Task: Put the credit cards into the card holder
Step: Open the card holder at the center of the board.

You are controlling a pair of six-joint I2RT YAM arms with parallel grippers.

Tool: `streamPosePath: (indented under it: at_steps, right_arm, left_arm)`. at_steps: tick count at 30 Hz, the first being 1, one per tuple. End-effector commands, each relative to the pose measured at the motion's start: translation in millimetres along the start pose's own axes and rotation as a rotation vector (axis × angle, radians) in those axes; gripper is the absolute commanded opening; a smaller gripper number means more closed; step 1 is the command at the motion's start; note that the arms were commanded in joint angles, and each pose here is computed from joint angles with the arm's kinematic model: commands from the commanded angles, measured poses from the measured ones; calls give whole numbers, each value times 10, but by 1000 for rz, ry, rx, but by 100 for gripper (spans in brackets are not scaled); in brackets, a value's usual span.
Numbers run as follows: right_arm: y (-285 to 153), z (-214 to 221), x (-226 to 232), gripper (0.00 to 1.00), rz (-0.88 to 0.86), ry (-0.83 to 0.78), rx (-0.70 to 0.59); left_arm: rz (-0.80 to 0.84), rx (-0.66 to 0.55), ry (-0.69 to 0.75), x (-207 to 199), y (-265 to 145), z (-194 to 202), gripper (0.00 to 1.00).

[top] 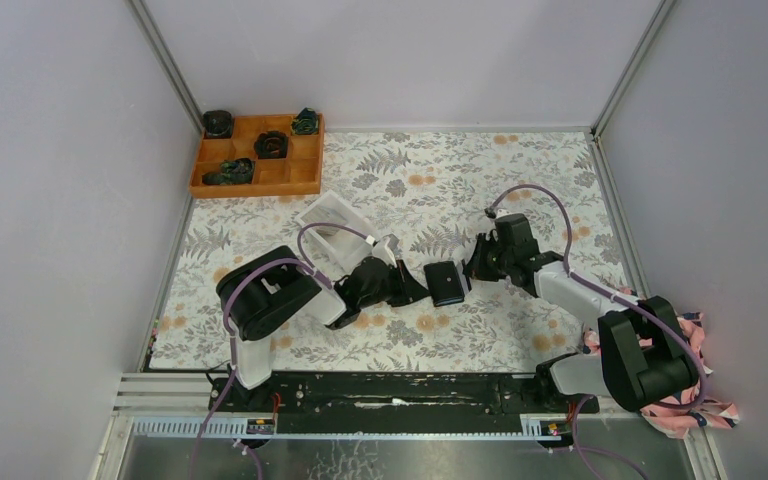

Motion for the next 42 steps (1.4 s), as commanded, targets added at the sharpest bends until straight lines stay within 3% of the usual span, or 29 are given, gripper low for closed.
streamPosePath:
  at_steps: [1, 24, 42]
  right_arm:
    - [30, 176, 31, 0, -66, 55, 42]
    - [63, 399, -6, 0, -142, 144, 34]
    - [-109, 97, 208, 0, -245, 123, -83]
  left_arm:
    - [-136, 31, 37, 379, -79, 156, 17]
    - [-215, 47, 32, 577, -196, 246, 16]
    - [-266, 52, 33, 695, -238, 284, 16]
Point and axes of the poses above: each gripper's point midway between its finger pads, its own y axis out along the fingers, its own x axis along the line the jaws close on, z = x × y, the point moved 4 cm from there along -y, back along the fingers, and after that the axes turned 4 degrees about -y, right-handed, at the moved point
